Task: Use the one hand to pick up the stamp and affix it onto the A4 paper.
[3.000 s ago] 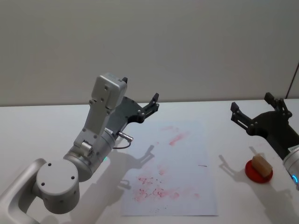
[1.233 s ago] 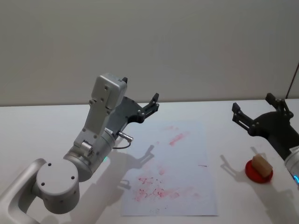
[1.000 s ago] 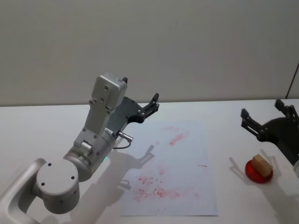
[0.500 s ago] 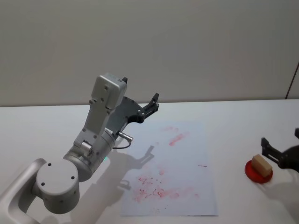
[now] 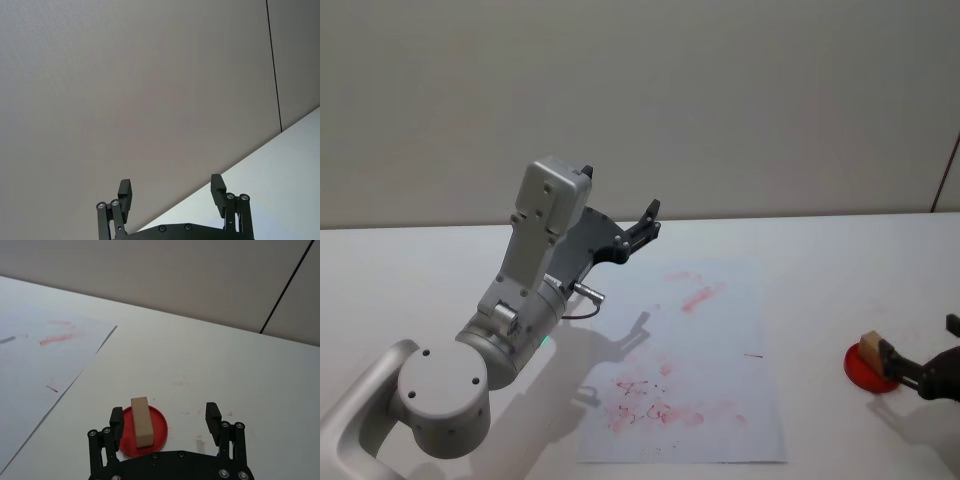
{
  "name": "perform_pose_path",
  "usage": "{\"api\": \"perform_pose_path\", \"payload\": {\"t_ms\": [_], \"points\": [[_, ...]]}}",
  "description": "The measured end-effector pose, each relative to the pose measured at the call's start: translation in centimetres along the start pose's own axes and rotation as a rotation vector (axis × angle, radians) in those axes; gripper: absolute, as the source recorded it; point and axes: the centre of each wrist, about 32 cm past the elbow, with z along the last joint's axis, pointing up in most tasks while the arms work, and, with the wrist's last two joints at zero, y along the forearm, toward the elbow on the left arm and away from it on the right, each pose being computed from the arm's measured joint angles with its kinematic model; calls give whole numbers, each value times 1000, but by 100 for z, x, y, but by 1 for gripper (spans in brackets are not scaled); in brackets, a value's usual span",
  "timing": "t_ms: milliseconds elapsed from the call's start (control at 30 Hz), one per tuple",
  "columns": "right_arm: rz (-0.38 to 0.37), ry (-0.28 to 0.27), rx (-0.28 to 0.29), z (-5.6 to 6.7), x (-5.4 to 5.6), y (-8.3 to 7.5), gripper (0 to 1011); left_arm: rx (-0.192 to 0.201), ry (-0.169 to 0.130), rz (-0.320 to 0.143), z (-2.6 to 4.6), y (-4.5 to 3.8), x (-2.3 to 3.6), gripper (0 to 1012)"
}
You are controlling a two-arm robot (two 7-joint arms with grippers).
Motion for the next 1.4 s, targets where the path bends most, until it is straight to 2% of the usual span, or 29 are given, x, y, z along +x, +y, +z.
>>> {"api": "perform_pose_path", "payload": {"t_ms": [267,700,967,1000,1067,1267,1300,1400], "points": [[27,-15,-50,-19,-5,68,1001,0,0,0,0,0,0,1001],[53,-29,-92,-30,-31,193,997,0,0,0,0,0,0,1001],[62,-32,-104,-32,-43,238,815,0,0,0,0,0,0,1001],[63,-33,-105,-31,-44,245,763,0,0,0,0,0,0,1001],[64,-33,-107,-32,-46,250,726,0,0,0,0,0,0,1001],[66,-35,-110,-31,-49,266,531,0,0,0,0,0,0,1001],[67,-35,-111,-32,-50,268,471,0,0,0,0,0,0,1001],[68,-36,-112,-32,-52,272,405,0,0,0,0,0,0,1001]]}}
